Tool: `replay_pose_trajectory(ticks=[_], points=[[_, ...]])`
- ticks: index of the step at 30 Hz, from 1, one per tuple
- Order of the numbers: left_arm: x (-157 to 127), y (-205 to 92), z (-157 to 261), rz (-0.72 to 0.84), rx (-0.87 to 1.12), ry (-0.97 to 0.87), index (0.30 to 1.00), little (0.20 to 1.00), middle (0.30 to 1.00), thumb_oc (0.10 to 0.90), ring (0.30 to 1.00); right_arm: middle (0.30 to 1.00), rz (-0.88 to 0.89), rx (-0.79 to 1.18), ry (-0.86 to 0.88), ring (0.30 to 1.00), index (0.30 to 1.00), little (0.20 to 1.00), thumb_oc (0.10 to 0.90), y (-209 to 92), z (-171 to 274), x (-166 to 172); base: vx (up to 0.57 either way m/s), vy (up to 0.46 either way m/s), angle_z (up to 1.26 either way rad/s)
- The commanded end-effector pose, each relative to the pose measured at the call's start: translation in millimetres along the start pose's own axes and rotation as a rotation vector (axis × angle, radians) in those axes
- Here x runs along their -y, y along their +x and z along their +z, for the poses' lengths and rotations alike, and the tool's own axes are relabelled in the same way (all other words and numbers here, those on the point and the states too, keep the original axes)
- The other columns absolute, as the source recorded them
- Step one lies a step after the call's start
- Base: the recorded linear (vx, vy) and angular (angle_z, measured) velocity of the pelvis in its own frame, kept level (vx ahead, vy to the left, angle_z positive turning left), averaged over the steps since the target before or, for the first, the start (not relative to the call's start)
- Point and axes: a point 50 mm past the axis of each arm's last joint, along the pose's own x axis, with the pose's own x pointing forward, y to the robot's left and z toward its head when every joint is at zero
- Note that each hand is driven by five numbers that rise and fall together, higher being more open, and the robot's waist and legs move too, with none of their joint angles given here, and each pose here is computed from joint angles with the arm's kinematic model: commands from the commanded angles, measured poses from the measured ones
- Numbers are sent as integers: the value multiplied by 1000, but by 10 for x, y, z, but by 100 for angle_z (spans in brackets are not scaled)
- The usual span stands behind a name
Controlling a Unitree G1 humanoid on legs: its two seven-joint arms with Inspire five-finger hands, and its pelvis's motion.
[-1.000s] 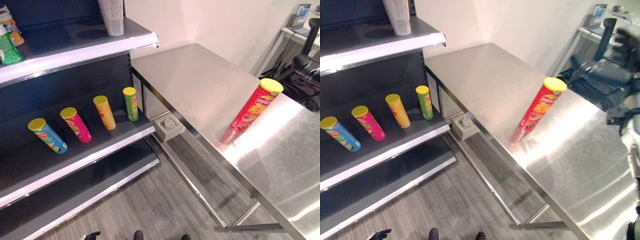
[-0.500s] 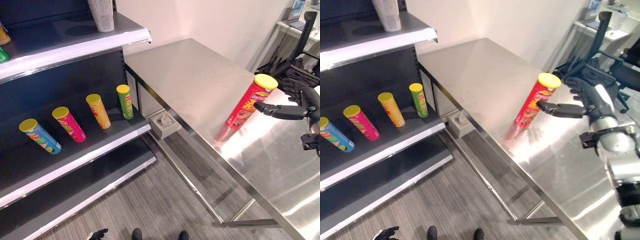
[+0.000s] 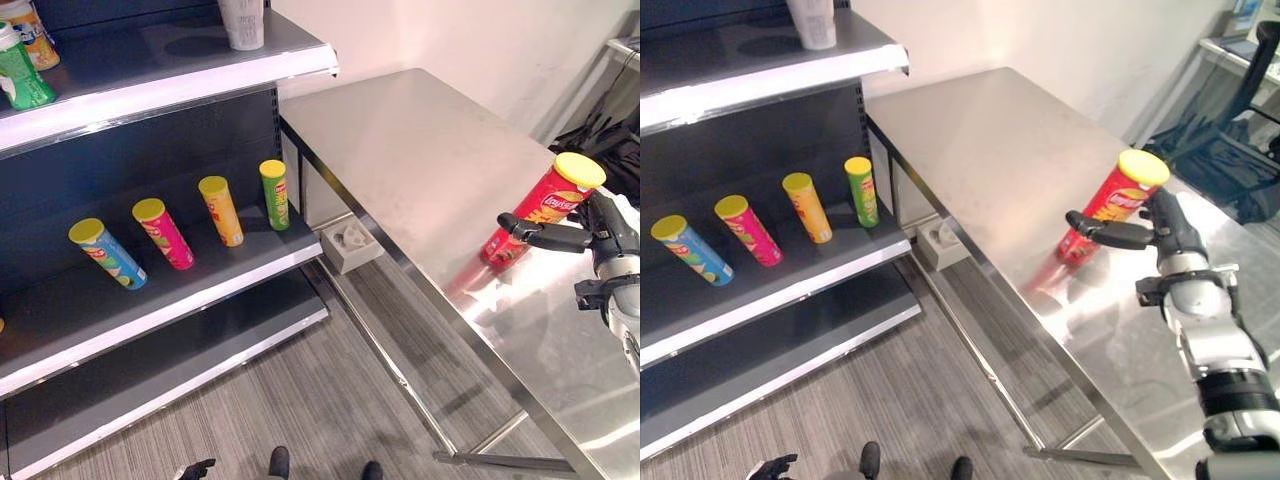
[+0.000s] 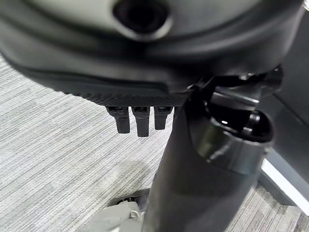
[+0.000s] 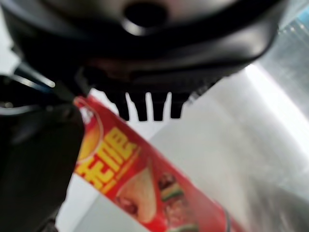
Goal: Put the goods on the table back onto the shelves and tidy them up.
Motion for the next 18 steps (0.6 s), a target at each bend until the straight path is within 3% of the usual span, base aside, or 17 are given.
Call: replay_pose_trajectory(ticks=[1, 12, 13, 14, 16, 18], points=[[-198, 29, 116, 69, 43, 33, 900, 900, 900, 800, 900, 900, -222, 236, 40, 900, 900, 900, 800, 157, 623, 393, 0, 0, 0], [-213, 30, 128, 81, 47, 37, 900, 900, 900, 800, 900, 900, -268, 251, 12, 900, 900, 900, 800, 207, 720, 459, 5, 0, 1], [-215, 30, 131, 80, 48, 36, 900, 900, 900, 800, 900, 867, -260, 251, 12, 867, 867, 867, 778, 215, 726, 449, 0, 0, 0], [-216, 30, 131, 80, 48, 37, 900, 900, 900, 800, 900, 766, -256, 249, 13, 766, 766, 766, 711, 223, 730, 441, 0, 0, 0], [-220, 28, 122, 79, 47, 37, 900, 900, 900, 800, 900, 300, -240, 252, 7, 300, 300, 300, 400, 246, 758, 412, 0, 0, 0], [-229, 28, 116, 84, 43, 29, 900, 900, 900, 800, 900, 300, -239, 256, 6, 300, 300, 300, 400, 263, 784, 392, 9, -19, 6]])
